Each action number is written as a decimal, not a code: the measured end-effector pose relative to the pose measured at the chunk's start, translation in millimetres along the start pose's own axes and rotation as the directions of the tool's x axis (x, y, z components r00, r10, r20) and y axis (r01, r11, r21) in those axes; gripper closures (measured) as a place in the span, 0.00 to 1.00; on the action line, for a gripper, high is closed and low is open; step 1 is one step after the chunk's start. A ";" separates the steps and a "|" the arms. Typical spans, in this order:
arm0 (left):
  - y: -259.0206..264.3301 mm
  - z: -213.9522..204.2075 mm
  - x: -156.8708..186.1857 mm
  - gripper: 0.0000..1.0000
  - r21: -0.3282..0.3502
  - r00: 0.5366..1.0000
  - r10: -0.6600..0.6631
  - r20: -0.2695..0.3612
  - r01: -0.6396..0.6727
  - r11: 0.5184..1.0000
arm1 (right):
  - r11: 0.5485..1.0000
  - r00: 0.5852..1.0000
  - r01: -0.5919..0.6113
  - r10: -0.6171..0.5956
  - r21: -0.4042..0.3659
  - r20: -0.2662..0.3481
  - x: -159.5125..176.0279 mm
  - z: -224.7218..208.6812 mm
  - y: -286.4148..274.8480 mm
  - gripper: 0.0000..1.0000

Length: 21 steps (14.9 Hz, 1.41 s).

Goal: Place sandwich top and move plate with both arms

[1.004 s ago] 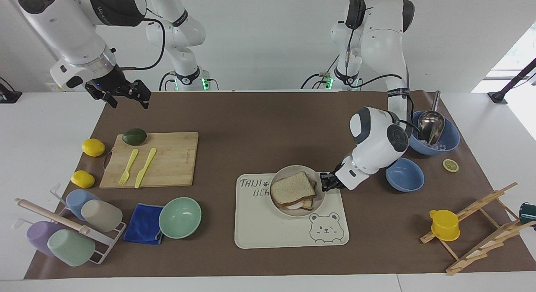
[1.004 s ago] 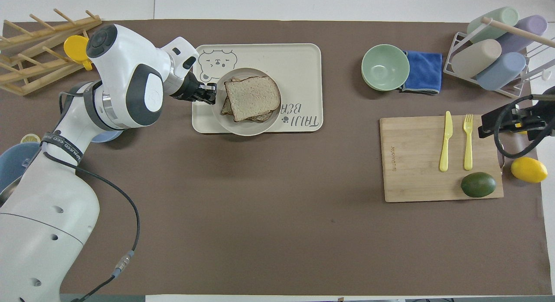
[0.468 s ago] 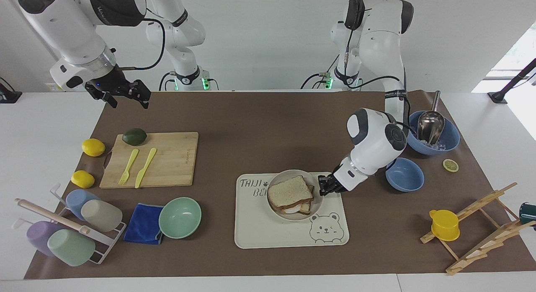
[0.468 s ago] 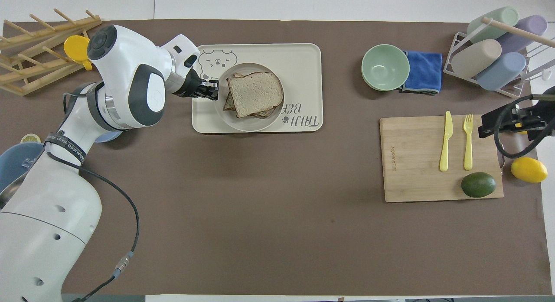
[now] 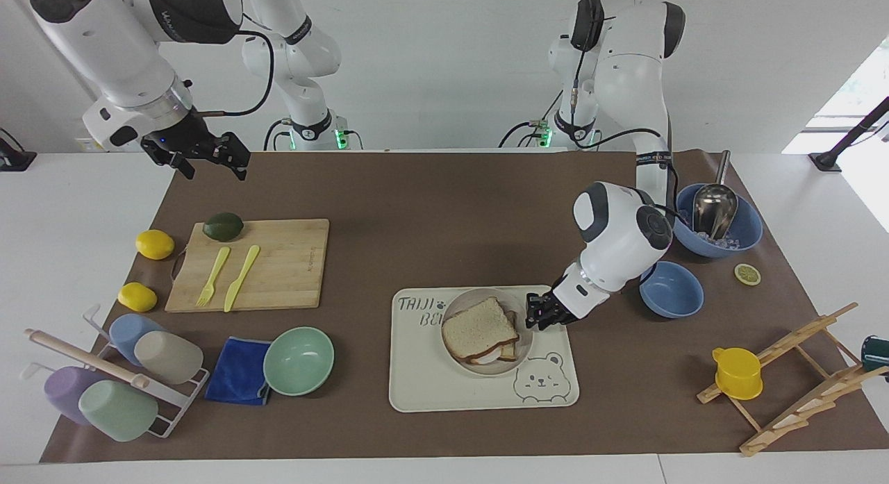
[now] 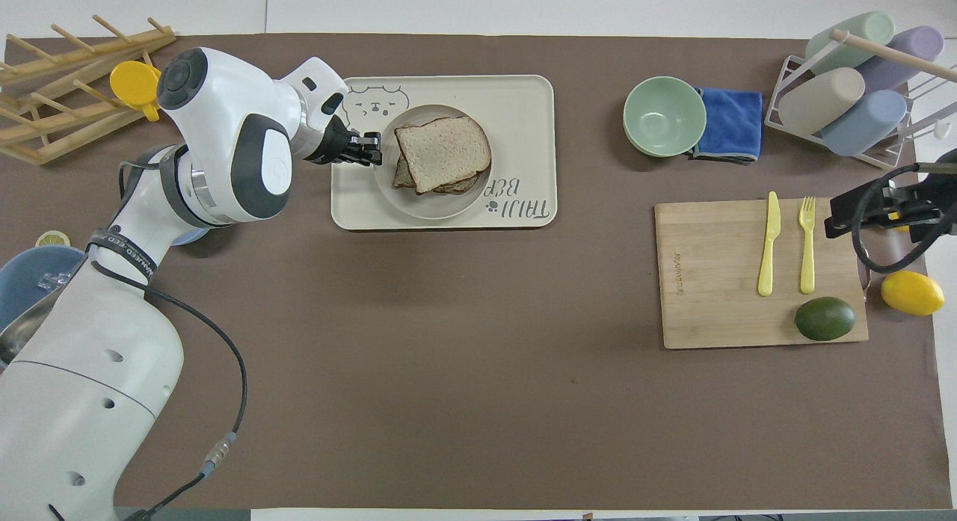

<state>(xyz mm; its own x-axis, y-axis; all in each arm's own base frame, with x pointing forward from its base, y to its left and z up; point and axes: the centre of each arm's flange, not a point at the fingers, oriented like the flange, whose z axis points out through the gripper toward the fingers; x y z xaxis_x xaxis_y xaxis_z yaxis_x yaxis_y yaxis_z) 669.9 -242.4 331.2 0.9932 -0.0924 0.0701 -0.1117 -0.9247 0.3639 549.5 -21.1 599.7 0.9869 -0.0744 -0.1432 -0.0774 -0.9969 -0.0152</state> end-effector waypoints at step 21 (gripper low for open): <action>-95.3 -280.3 -58.2 0.00 0.258 0.990 -0.088 0.114 0.056 0.965 | 1.000 1.000 0.000 0.000 0.000 0.000 0.0 0.0 0.0 0.00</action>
<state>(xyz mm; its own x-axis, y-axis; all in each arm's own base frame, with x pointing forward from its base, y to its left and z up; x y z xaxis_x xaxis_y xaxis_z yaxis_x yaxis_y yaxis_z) 614.0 -45.4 552.7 0.9963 -0.0519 -0.0684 -0.0438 -0.9923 0.1154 549.5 -21.1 599.7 0.9869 -0.0744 -0.1432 -0.0774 -0.9969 -0.0152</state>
